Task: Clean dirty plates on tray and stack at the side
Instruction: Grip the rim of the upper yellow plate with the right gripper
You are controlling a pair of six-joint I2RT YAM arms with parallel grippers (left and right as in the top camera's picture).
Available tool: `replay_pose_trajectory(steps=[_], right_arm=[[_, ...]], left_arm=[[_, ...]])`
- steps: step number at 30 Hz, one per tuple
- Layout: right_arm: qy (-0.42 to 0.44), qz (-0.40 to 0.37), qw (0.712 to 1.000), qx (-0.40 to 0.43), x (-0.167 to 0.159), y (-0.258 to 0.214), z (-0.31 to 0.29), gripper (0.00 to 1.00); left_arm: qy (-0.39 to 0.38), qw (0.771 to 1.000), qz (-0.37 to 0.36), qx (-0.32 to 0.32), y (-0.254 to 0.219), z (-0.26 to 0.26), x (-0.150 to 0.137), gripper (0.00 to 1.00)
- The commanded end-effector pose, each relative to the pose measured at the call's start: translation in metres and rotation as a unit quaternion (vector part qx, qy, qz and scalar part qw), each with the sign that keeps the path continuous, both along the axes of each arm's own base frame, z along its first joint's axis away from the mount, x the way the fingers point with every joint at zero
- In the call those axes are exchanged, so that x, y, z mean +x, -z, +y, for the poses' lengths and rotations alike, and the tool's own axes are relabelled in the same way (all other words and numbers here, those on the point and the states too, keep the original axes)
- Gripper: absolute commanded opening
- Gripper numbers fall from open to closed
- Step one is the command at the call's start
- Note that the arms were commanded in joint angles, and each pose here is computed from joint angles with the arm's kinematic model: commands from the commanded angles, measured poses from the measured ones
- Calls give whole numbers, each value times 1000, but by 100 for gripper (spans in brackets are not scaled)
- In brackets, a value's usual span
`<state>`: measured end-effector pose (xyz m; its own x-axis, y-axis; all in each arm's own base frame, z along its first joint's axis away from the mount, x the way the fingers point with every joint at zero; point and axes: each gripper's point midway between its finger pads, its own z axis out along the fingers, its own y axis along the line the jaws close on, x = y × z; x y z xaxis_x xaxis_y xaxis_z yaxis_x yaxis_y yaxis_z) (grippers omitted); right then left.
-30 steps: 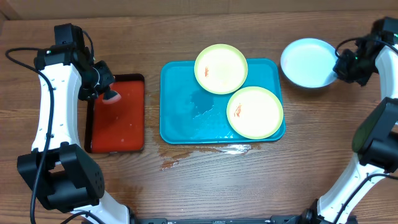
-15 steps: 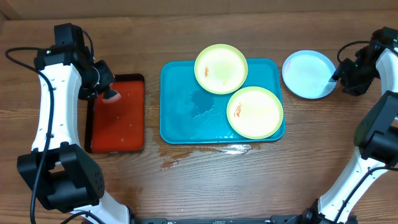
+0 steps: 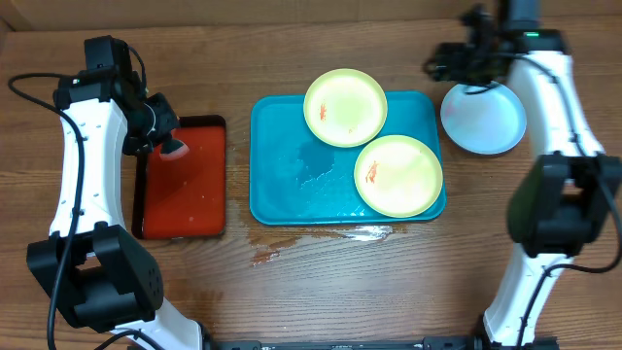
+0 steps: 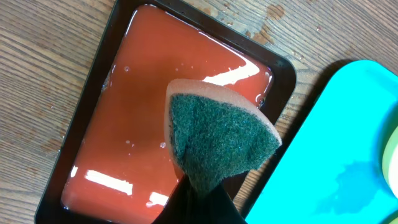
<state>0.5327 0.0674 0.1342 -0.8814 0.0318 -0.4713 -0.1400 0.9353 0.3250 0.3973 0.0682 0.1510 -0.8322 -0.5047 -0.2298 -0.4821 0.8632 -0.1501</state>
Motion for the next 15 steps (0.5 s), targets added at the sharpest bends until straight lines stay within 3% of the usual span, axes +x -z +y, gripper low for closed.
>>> replay_pose_trajectory(steps=[1, 10, 15], right_arm=[[43, -2, 995, -86, 10, 22, 13, 78], [10, 19, 994, -104, 11, 73, 52, 77], [-5, 34, 994, -108, 7, 95, 66, 70]], left_arm=[[-3, 1000, -7, -1, -5, 0, 0, 4], [-1, 1000, -9, -1, -5, -2, 1, 4], [4, 1000, -10, -1, -5, -6, 3, 4]])
